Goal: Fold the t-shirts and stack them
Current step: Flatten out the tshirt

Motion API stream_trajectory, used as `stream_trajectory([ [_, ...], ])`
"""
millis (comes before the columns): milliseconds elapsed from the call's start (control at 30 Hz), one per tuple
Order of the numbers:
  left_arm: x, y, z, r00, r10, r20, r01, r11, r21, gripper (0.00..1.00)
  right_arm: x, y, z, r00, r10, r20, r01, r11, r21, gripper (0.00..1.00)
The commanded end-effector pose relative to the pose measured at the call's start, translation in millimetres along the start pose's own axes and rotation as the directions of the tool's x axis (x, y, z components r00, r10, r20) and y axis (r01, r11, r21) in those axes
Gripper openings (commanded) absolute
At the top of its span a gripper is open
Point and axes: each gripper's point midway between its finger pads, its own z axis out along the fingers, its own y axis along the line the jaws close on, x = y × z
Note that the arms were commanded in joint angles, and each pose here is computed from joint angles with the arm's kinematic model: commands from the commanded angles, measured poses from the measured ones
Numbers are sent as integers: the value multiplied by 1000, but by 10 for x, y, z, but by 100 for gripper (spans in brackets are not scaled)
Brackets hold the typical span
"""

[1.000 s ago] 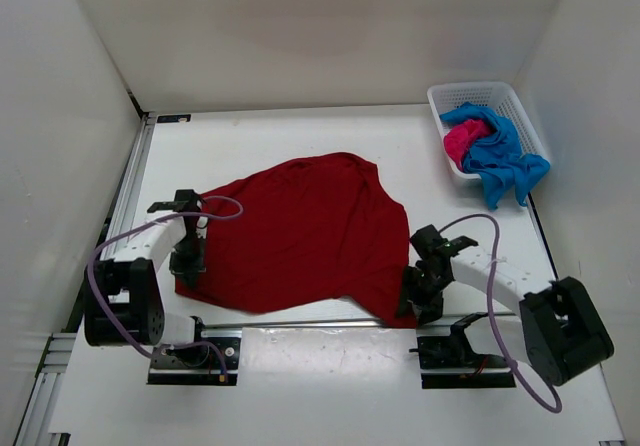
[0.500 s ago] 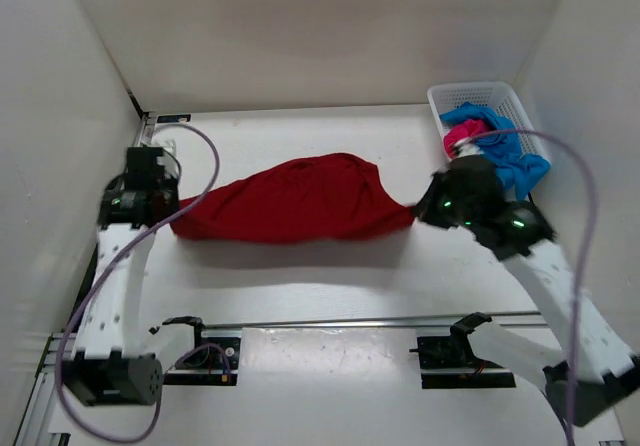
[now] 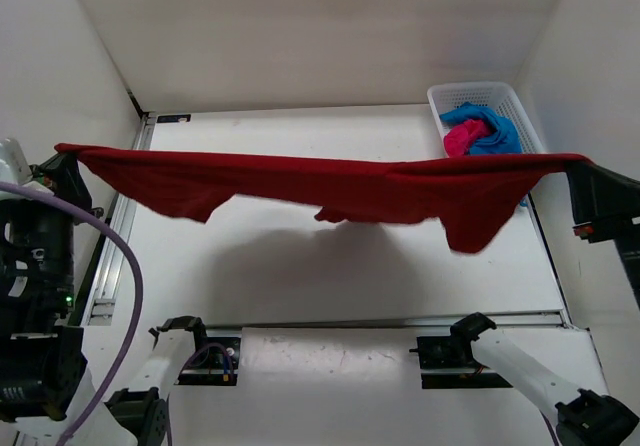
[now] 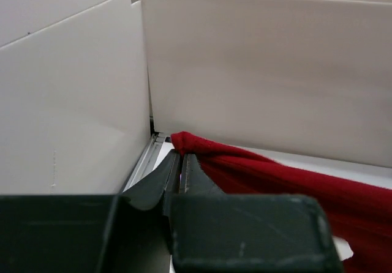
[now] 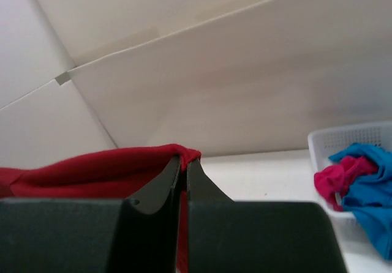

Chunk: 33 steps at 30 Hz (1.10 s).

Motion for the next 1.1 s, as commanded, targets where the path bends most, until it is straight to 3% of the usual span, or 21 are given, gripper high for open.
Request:
stream_trajectory([
  [0,109,47,199,998,15,-69,-18,999,-47,10,-281,18,130,995,-86,60,85,996,20,0],
  [133,129,41,237,997,16,-78,-20,999,-47,10,-527,16,182,985,-133,113,128,990,50,0],
  [233,228,32,406,993,23,-120,-30,998,-57,10,-467,-13,495,984,-159,80,151,983,105,0],
  [467,973,-177,1086,945,56,-321,-57,998,7,10,495,21,1741,925,-326,-193,346,935,80,0],
  [567,1700,-302,1450,860,86,-503,-68,996,54,10,1140,-225,2352,881,-337,-331,390,915,107,0],
  [600,1679,-306,1471,866,85,-493,-67,996,53,10,1300,-296,2468,875,-326,-358,387,916,111,0],
  [633,1821,-341,1541,849,89,-522,-63,996,67,10,1437,-359,2559,870,-308,-385,374,921,108,0],
  [667,2167,-354,1623,797,101,-596,-72,995,73,10,1677,-329,2681,865,-286,-413,330,943,39,0],
  [700,2288,-395,1725,791,102,-603,-64,994,85,10,1964,-530,2839,855,-230,-464,293,954,67,0],
  [733,2615,-422,1796,743,112,-660,-64,993,96,10,2187,-636,2907,843,-195,-502,264,962,70,0],
  [833,2978,-481,2033,719,116,-685,-58,993,107,10,2765,-915,3174,807,-113,-579,192,978,76,0],
  [933,3645,-555,2391,629,129,-767,-57,991,120,10,3459,-1219,3447,747,-33,-664,131,986,98,0],
  [1067,4241,-526,2784,551,125,-825,-64,992,107,10,3922,-1610,3603,711,69,-699,85,979,183,0],
])
